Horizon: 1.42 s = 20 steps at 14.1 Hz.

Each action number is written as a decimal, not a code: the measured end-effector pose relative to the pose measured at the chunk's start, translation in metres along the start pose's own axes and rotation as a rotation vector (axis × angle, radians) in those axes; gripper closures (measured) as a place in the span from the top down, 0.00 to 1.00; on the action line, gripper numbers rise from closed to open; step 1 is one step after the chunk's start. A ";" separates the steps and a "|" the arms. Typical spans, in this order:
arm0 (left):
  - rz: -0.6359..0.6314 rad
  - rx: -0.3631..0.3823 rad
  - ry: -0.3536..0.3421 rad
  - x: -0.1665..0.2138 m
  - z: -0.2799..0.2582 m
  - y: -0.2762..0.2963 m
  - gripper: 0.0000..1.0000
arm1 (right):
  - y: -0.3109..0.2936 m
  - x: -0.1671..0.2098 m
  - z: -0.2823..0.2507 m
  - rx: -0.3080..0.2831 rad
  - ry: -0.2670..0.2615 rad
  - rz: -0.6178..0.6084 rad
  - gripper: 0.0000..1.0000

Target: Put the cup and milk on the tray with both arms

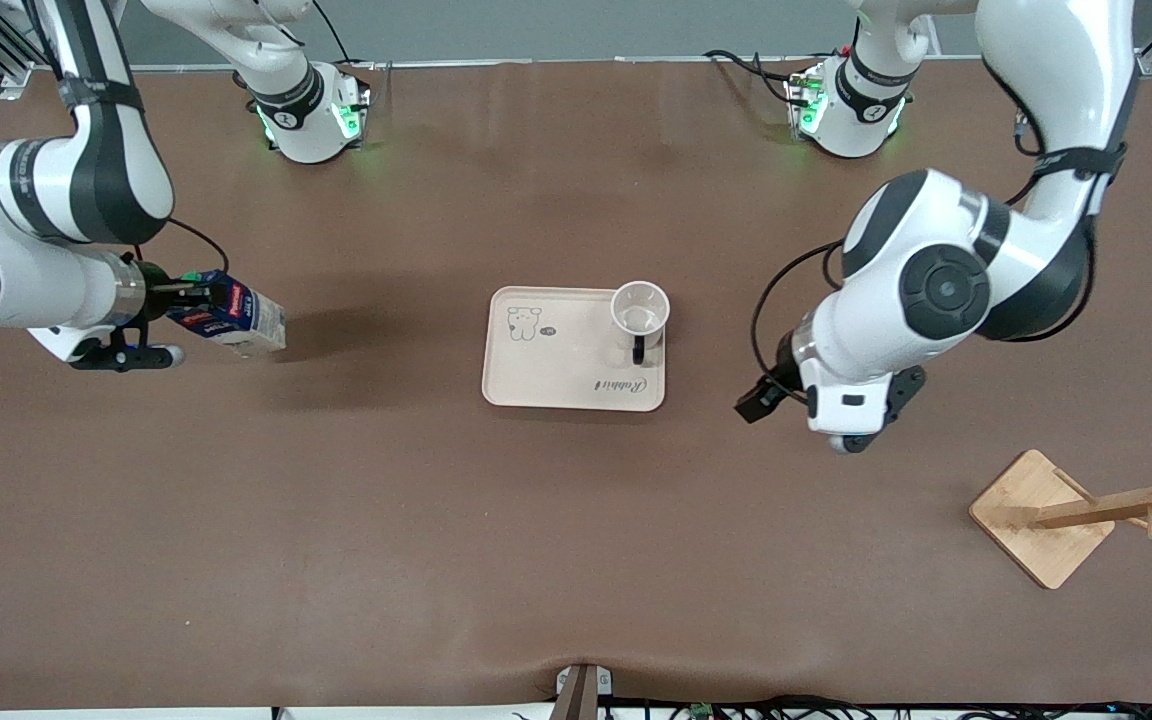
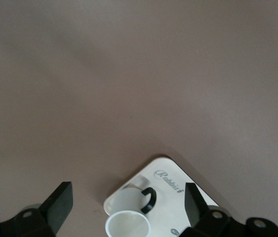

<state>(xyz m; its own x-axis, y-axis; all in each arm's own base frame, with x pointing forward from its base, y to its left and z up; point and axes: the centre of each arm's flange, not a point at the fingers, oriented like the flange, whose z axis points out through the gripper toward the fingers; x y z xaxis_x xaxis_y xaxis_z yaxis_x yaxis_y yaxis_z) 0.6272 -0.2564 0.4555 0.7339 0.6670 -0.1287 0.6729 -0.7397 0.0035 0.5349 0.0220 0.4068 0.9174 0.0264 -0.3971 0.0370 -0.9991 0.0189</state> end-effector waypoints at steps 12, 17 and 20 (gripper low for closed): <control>0.152 0.001 0.114 0.073 -0.118 -0.105 1.00 | -0.203 -0.018 -0.031 0.079 0.030 0.144 0.52; 0.324 0.016 0.187 0.058 -0.167 -0.131 1.00 | -0.322 -0.005 0.014 0.082 0.079 0.141 0.52; 0.454 0.082 0.192 0.058 -0.195 -0.167 1.00 | -0.379 0.006 0.045 0.072 0.069 0.154 0.52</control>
<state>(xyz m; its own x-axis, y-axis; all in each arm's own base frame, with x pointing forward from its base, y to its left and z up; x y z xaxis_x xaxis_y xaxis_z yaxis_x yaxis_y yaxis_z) 0.5754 -0.0768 0.6403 0.9602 0.2743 0.0528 0.2773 -0.9588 -0.0622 0.5086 0.3993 0.3554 0.9351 -0.1271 -0.3309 -0.1319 -0.9912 0.0080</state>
